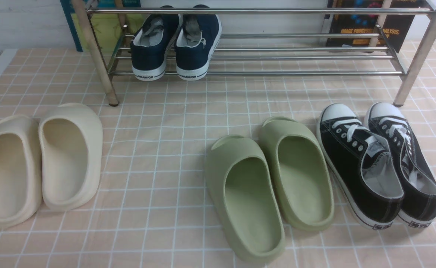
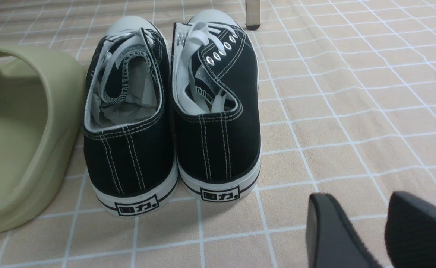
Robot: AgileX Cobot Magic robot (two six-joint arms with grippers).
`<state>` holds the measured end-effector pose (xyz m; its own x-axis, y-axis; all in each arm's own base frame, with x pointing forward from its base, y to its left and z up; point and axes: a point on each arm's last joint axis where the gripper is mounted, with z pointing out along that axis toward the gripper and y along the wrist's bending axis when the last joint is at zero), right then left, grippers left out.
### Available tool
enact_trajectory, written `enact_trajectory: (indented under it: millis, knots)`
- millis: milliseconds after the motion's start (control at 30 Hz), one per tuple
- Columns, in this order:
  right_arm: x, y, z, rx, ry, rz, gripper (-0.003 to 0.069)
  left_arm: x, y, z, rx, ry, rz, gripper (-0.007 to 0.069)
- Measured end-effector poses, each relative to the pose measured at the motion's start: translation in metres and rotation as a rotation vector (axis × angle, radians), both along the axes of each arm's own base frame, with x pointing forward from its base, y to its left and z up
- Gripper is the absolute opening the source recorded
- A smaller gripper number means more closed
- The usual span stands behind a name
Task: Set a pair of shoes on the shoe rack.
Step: Use the right arm to grab the shoe closest to it
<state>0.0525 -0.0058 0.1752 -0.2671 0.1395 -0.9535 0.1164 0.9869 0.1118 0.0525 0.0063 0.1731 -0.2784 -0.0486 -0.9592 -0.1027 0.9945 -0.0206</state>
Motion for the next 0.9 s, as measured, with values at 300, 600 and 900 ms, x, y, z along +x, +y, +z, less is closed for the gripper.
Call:
enact_trajectory:
  millis: [300,600,900]
  knots:
    - [0.0,0.0,0.0,0.0,0.0,0.0,0.0239,0.0,0.0001,0.0,0.003,0.0,0.0,0.0108]
    - [0.0,0.0,0.0,-0.001,0.0,0.0,0.0239,0.0,0.0001,0.0,0.005,0.0,0.0,0.0114]
    - [0.0,0.0,0.0,-0.001,0.0,0.0,0.0239,0.0,0.0003,0.0,0.01,0.001,0.001,0.0123]
